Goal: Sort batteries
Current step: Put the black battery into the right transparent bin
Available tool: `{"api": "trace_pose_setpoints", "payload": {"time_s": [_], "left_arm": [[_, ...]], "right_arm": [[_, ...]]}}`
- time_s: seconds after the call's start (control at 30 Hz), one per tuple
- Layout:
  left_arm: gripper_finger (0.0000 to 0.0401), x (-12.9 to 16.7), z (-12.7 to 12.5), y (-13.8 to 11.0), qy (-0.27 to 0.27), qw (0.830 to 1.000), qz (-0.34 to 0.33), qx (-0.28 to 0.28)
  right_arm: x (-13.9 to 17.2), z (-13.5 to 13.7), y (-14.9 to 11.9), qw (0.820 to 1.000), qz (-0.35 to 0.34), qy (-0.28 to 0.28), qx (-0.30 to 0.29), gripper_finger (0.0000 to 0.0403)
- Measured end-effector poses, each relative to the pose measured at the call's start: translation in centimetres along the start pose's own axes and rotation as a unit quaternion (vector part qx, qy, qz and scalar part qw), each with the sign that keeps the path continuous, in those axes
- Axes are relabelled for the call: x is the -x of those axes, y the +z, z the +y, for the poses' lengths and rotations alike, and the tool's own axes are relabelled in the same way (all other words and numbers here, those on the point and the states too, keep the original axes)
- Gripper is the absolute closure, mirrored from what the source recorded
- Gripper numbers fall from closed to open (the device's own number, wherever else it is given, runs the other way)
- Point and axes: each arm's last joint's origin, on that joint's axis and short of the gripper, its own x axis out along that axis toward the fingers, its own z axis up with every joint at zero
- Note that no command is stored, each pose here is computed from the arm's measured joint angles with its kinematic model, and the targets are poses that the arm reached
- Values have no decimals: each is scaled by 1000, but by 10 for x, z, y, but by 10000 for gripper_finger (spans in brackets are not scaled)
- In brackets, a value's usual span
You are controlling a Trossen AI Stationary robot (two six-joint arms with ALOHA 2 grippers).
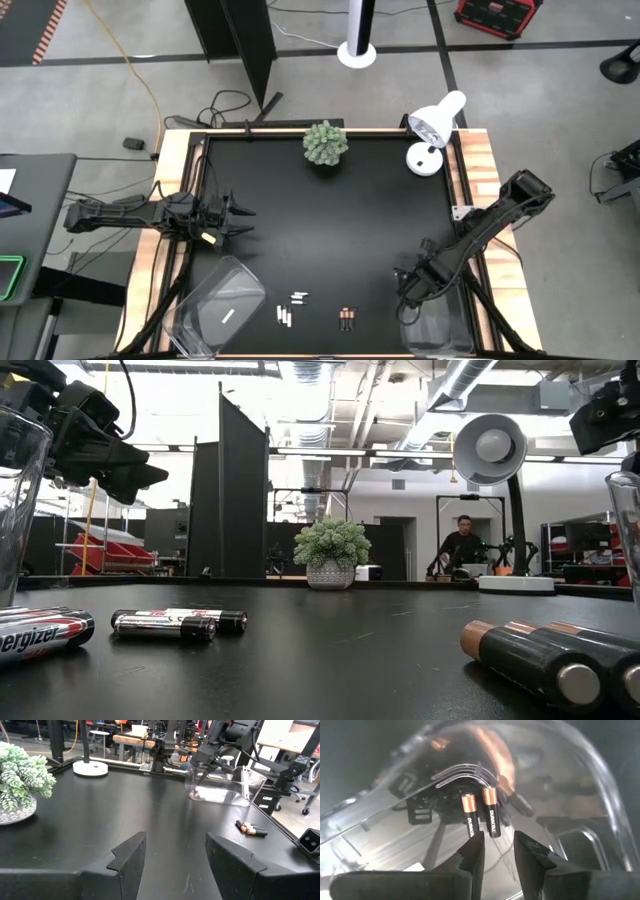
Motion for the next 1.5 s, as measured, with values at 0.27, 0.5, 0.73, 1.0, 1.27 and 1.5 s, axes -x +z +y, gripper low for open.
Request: {"api": "trace_pose_setpoints", "payload": {"time_s": [0.27,0.5,0.73,1.0,1.27,1.5], "left_arm": [[201,0,0,0,0,1000,0,-4],[201,0,0,0,0,1000,0,-4],[201,0,0,0,0,1000,0,-4],[201,0,0,0,2,1000,0,-4],[201,0,0,0,2,1000,1,-3],[201,0,0,0,1,1000,1,-4]], "right_arm": [[19,1,4,1000,5,-12,-7,279],[51,10,12,1000,-8,18,-10,278],[74,18,28,995,-39,82,-29,278],[67,44,77,966,-179,186,18,280],[6,77,104,969,-157,173,77,280],[-21,111,97,973,-132,150,116,280]]}}
